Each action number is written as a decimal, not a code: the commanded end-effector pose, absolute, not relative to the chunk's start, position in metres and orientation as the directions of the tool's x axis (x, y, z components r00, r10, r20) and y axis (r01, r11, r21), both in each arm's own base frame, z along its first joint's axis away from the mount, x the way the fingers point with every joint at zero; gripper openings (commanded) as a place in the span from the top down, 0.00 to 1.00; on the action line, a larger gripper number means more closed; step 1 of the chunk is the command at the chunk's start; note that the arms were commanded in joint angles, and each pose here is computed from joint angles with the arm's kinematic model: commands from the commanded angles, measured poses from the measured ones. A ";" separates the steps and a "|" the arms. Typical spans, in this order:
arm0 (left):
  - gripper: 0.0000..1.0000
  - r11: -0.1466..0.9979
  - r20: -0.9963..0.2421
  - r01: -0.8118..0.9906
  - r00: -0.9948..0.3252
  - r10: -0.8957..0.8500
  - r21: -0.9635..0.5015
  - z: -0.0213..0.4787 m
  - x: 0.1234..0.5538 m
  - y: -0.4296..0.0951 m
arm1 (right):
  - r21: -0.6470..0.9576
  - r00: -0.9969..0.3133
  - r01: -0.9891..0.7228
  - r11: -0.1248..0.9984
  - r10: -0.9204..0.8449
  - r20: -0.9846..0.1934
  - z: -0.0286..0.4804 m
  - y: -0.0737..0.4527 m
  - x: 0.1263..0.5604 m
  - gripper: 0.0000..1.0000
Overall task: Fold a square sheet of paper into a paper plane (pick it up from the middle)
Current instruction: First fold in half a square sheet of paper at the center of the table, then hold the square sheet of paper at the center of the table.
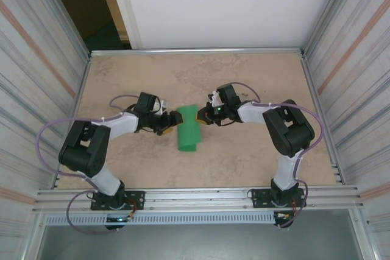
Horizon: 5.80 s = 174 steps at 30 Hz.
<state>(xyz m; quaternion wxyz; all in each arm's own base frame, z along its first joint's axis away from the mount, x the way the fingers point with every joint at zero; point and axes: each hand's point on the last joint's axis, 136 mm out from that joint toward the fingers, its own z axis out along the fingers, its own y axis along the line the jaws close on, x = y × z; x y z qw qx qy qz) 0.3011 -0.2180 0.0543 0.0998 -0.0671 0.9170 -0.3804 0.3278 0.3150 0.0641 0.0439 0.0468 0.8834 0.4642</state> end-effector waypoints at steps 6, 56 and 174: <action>0.24 0.737 -0.144 -0.084 -0.960 -0.241 -0.670 0.050 0.292 -0.224 | 0.799 -0.997 0.028 0.600 0.078 -0.024 0.050 0.322 0.324 1.00; 0.69 0.934 0.021 -0.264 -0.964 -0.266 -0.242 -0.039 0.254 -0.177 | 0.662 -0.946 0.073 0.746 0.262 -0.190 0.067 0.251 0.316 0.49; 0.58 0.917 0.000 -0.251 -0.964 -0.264 -0.310 -0.001 0.283 -0.189 | 0.504 -0.993 0.049 0.862 -0.013 0.118 -0.067 0.295 0.259 0.98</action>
